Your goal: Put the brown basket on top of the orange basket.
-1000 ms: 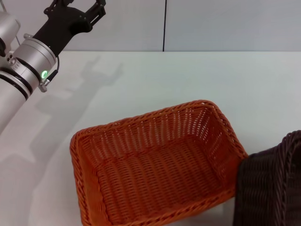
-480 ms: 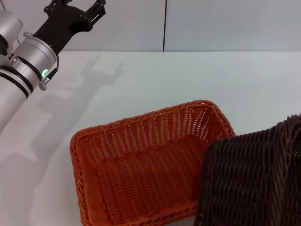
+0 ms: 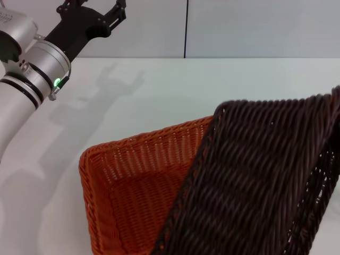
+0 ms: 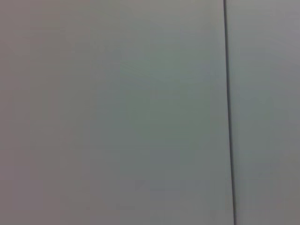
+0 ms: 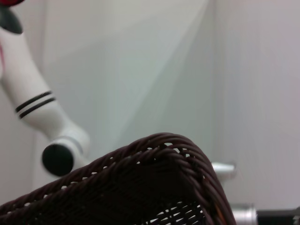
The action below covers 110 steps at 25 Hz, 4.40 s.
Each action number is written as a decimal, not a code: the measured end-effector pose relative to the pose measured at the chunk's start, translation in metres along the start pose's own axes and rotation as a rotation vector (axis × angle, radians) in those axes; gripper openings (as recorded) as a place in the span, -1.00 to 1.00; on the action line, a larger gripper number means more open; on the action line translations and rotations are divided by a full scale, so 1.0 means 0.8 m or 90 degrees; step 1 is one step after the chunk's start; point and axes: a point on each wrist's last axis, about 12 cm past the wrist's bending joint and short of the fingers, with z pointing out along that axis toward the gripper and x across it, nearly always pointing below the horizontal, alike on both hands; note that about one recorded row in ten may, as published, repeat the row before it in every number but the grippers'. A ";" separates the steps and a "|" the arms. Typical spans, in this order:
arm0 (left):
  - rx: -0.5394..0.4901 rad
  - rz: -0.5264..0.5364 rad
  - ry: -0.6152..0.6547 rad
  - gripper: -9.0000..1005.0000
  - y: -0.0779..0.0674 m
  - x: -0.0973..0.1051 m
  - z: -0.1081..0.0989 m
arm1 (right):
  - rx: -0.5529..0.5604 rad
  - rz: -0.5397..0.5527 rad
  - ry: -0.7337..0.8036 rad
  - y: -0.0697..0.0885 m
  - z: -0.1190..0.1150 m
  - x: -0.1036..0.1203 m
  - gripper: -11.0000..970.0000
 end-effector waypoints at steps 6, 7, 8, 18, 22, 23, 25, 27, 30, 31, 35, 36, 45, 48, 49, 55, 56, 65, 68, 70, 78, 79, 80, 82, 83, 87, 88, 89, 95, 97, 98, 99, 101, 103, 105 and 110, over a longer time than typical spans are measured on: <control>0.002 0.011 0.001 0.69 -0.001 -0.001 0.003 | 0.087 0.016 -0.080 0.017 0.008 0.027 -0.69; 0.003 0.021 0.000 0.69 -0.001 -0.002 0.004 | 0.116 0.023 -0.103 0.023 0.012 0.037 -0.69; 0.003 0.021 0.000 0.69 -0.001 -0.002 0.004 | 0.116 0.023 -0.103 0.023 0.012 0.037 -0.69; 0.005 0.031 0.002 0.69 -0.003 -0.006 0.013 | 0.230 0.083 -0.179 0.047 0.032 0.082 -0.69; 0.005 0.035 0.009 0.69 -0.004 -0.007 0.017 | 0.294 0.092 -0.225 0.069 0.029 0.096 -0.69; 0.005 0.038 0.010 0.69 -0.004 -0.008 0.019 | 0.294 0.092 -0.225 0.069 0.029 0.096 -0.69; 0.006 0.045 0.013 0.69 -0.006 -0.009 0.023 | 0.311 0.103 -0.235 0.077 0.026 0.101 -0.69; 0.006 0.045 0.013 0.69 -0.006 -0.009 0.024 | 0.332 0.113 -0.246 0.090 0.026 0.110 -0.69; 0.006 0.046 0.012 0.69 -0.006 -0.010 0.025 | 0.344 0.118 -0.246 0.096 0.026 0.114 -0.68; 0.006 0.046 0.012 0.69 -0.006 -0.011 0.025 | 0.347 0.121 -0.244 0.099 0.026 0.117 -0.68; 0.006 0.046 0.012 0.69 -0.007 -0.011 0.026 | 0.360 0.130 -0.235 0.111 0.027 0.125 -0.68; 0.006 0.046 0.012 0.69 -0.007 -0.011 0.026 | 0.367 0.133 -0.235 0.115 0.026 0.127 -0.68; 0.006 0.054 0.025 0.69 -0.008 -0.009 0.029 | 0.403 0.155 -0.226 0.141 0.028 0.144 -0.68; 0.006 0.055 0.026 0.69 -0.008 -0.009 0.028 | 0.418 0.158 -0.223 0.150 0.029 0.149 -0.68; 0.007 0.055 0.028 0.69 -0.008 -0.008 0.027 | 0.425 0.160 -0.223 0.154 0.029 0.151 -0.68; 0.013 0.061 0.031 0.69 -0.010 -0.007 0.027 | 0.442 0.173 -0.220 0.163 0.027 0.155 -0.67; 0.014 0.062 0.031 0.69 -0.010 -0.007 0.027 | 0.445 0.175 -0.219 0.165 0.027 0.156 -0.67; 0.022 0.067 0.030 0.69 -0.013 -0.008 0.030 | 0.457 0.195 -0.207 0.170 0.027 0.162 -0.67; 0.024 0.069 0.029 0.69 -0.014 -0.009 0.032 | 0.461 0.201 -0.202 0.170 0.026 0.164 -0.67; 0.025 0.069 0.028 0.69 -0.014 -0.010 0.032 | 0.463 0.207 -0.196 0.168 0.025 0.165 -0.67; 0.027 0.076 0.027 0.69 -0.015 -0.011 0.034 | 0.462 0.225 -0.186 0.154 0.024 0.166 -0.35; 0.027 0.076 0.026 0.69 -0.016 -0.011 0.034 | 0.463 0.224 -0.185 0.153 0.024 0.165 -0.27; 0.027 0.076 0.026 0.69 -0.016 -0.011 0.034 | 0.463 0.224 -0.185 0.152 0.023 0.165 -0.22; 0.027 0.075 0.026 0.69 -0.016 -0.011 0.034 | 0.461 0.220 -0.184 0.148 0.021 0.163 -0.13; 0.027 0.075 0.026 0.69 -0.016 -0.011 0.035 | 0.461 0.220 -0.184 0.148 0.021 0.163 -0.08; 0.025 0.073 0.026 0.69 -0.016 -0.011 0.034 | 0.444 0.197 -0.181 0.136 0.021 0.157 0.12; 0.025 0.073 0.026 0.69 -0.016 -0.011 0.034 | 0.444 0.197 -0.181 0.136 0.021 0.157 0.12; 0.025 0.071 0.025 0.69 -0.016 -0.010 0.033 | 0.438 0.188 -0.182 0.132 0.021 0.154 0.11; 0.019 0.050 0.005 0.69 -0.013 -0.008 0.022 | 0.434 0.098 -0.201 0.104 0.016 0.133 0.11; 0.016 0.042 -0.009 0.69 -0.011 -0.008 0.015 | 0.465 0.039 -0.217 0.082 0.007 0.118 0.11; 0.014 0.039 -0.016 0.69 -0.010 -0.008 0.012 | 0.465 0.039 -0.217 0.082 0.007 0.118 0.11; 0.011 0.031 -0.030 0.69 -0.008 -0.008 0.006 | 0.478 0.021 -0.221 0.074 0.004 0.112 0.11; 0.007 0.022 -0.045 0.69 -0.007 -0.009 0.001 | 0.517 -0.030 -0.230 0.055 -0.005 0.100 0.11; 0.003 0.015 -0.054 0.69 -0.006 -0.008 -0.003 | 0.559 -0.074 -0.227 0.038 -0.010 0.093 0.11; -0.018 -0.009 -0.064 0.69 -0.001 -0.004 -0.014 | 0.604 -0.111 -0.220 0.017 -0.012 0.085 0.11; -0.043 -0.034 -0.074 0.69 0.005 0.003 -0.030 | 0.706 -0.135 -0.233 -0.031 -0.018 0.068 0.11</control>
